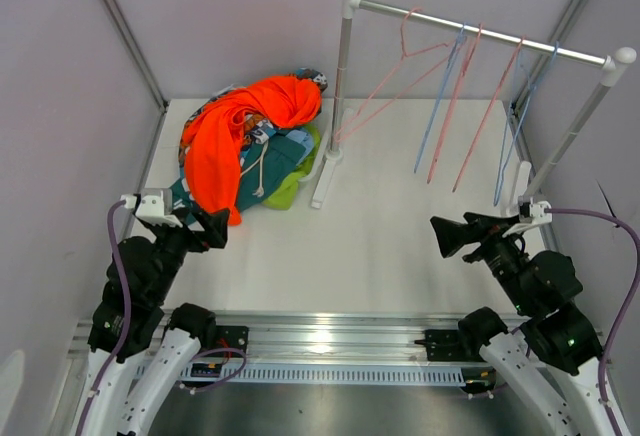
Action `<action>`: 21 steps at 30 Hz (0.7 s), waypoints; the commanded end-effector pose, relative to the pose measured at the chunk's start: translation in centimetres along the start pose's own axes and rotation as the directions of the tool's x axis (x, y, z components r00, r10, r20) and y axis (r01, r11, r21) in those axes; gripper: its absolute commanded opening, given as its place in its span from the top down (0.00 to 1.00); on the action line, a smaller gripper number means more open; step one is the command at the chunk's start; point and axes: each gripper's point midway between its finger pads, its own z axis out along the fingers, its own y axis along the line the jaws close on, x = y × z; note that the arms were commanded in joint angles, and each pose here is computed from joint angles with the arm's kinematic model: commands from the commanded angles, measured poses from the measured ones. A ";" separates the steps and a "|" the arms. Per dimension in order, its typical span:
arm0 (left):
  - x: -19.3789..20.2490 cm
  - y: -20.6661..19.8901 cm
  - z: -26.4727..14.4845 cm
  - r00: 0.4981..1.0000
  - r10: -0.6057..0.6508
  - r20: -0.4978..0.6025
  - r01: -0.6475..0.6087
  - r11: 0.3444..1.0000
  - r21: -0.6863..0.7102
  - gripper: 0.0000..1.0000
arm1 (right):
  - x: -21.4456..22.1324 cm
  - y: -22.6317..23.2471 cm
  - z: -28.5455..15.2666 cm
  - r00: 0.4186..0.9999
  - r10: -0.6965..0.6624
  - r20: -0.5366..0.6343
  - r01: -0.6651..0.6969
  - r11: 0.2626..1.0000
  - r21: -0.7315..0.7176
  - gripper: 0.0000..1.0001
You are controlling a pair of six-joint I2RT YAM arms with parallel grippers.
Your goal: Remove the shorts from the hanger
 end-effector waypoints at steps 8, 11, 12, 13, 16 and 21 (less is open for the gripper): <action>0.3 0.3 0.4 1.000 -0.013 -0.011 0.013 1.000 -0.022 0.01 | -0.4 1.0 0.3 1.000 -0.017 -0.002 0.017 0.999 -0.046 0.00; 0.4 0.3 0.6 1.000 -0.012 -0.016 0.012 1.000 -0.027 0.01 | -0.5 0.7 0.4 1.000 -0.011 0.003 0.011 1.000 -0.028 0.01; 0.3 0.3 0.6 1.000 -0.012 -0.014 0.012 1.000 -0.026 0.01 | -0.4 0.7 0.4 1.000 -0.012 0.002 0.012 0.999 -0.032 0.01; 0.5 0.4 0.6 1.000 -0.012 -0.018 0.011 1.000 -0.029 0.01 | -0.4 0.8 0.5 1.000 -0.012 0.000 0.012 0.999 -0.035 0.01; 0.4 0.5 0.6 1.000 -0.015 -0.017 0.014 0.999 -0.035 0.01 | -0.3 0.8 0.5 1.000 -0.011 -0.002 0.011 0.999 -0.037 0.01; 0.6 0.6 0.7 1.000 -0.016 -0.026 0.015 0.999 -0.045 0.01 | -0.3 1.2 0.5 1.000 -0.019 0.000 0.019 0.998 -0.063 0.01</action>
